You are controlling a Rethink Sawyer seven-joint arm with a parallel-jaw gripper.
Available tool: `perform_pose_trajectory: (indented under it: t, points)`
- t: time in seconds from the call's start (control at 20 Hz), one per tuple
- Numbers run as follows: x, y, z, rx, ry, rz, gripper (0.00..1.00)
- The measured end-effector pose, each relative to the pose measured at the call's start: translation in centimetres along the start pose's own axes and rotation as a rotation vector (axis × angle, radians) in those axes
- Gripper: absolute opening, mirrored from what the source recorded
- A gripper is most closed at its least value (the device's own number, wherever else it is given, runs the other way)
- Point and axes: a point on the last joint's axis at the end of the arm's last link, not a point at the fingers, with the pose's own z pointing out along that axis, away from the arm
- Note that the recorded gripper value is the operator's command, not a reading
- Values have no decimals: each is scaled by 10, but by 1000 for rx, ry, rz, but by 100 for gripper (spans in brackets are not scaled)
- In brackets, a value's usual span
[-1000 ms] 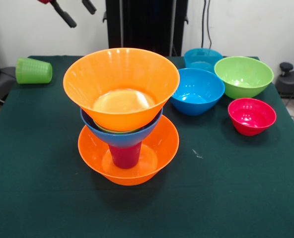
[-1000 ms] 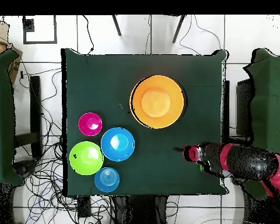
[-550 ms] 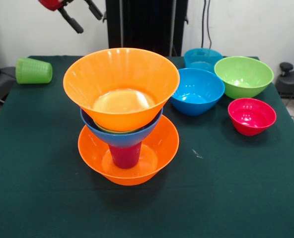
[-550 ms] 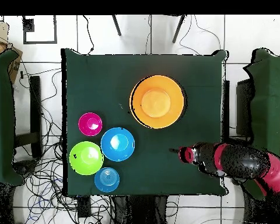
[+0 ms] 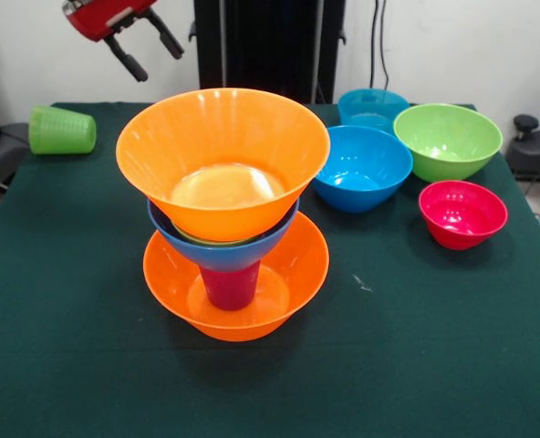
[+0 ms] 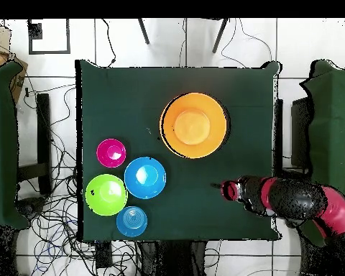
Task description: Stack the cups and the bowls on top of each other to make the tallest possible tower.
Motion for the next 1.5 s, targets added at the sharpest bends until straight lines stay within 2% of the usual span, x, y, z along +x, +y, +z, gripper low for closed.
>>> perform_pose_trajectory:
  t: [0.35,0.75,1.05,1.3,1.5]
  points:
    - [-3,-23,-7,22,-12,16,100]
    - [-4,-41,-19,20,25,42,100]
    - [-6,-56,-24,29,37,53,100]
    - [-8,-71,-24,34,23,56,100]
    - [-11,-84,-24,39,4,38,100]
